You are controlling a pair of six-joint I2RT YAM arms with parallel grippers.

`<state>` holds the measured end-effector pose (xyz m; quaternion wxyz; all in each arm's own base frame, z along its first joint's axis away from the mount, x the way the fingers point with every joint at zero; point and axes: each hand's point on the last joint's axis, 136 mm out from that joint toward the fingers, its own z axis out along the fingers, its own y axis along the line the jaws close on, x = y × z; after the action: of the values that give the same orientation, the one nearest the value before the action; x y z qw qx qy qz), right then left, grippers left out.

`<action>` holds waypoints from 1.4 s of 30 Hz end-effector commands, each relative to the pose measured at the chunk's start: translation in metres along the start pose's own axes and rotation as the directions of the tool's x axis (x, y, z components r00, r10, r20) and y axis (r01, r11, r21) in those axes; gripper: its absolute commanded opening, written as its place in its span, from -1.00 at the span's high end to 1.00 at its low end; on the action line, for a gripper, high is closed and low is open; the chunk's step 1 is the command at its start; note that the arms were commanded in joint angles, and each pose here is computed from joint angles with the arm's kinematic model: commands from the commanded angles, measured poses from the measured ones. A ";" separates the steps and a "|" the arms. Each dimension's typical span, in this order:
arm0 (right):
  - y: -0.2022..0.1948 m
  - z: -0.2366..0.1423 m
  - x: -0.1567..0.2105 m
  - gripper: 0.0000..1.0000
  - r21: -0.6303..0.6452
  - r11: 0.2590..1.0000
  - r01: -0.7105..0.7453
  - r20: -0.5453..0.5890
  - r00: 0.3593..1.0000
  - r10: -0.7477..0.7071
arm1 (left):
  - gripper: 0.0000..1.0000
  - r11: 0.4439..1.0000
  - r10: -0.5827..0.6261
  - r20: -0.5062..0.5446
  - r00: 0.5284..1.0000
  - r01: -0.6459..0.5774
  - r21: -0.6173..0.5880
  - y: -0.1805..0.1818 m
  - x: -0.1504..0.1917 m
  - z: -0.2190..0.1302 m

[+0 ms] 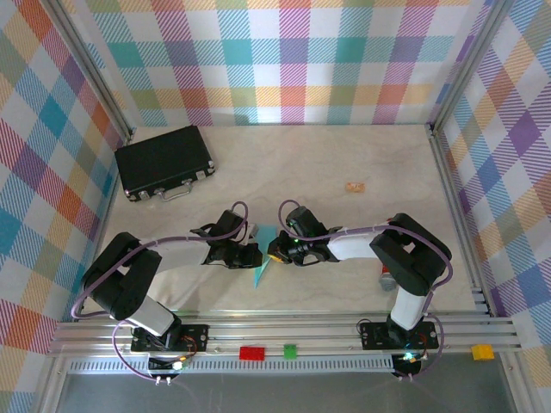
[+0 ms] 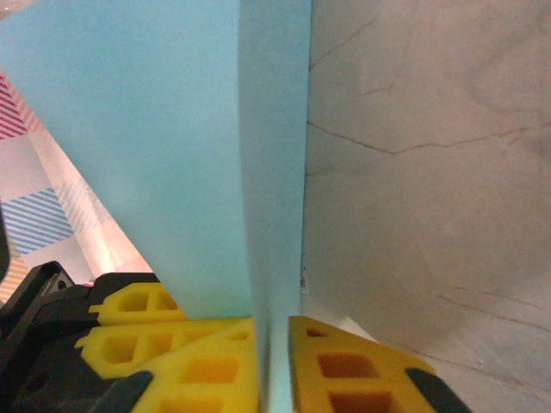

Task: Fold a paper plane with a square sheet of paper (pick it up from the middle)

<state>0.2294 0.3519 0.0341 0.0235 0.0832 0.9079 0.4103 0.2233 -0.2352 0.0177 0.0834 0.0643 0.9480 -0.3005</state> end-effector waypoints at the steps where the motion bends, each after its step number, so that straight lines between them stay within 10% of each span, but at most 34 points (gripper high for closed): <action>1: 0.012 -0.009 0.002 0.52 -0.028 0.999 0.040 0.005 0.999 -0.040 | 0.89 0.999 -0.003 -0.036 0.999 0.002 -0.036 0.008 0.010 0.003; 12: -0.040 -0.077 -0.004 -0.03 0.227 0.974 0.020 0.169 0.984 -0.060 | 0.89 0.960 -0.025 0.058 0.998 0.040 -0.279 0.016 -0.010 -0.019; 42: -0.091 -0.115 0.014 -0.23 0.221 0.974 -0.053 0.237 0.971 -0.001 | 0.60 0.850 -0.029 0.071 0.997 0.062 -0.524 0.013 -0.016 -0.008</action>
<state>0.1925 0.2101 0.0445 0.1208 0.1454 0.9391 0.2871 0.2441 -0.2231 0.0199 0.1257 0.0064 0.9904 -0.0570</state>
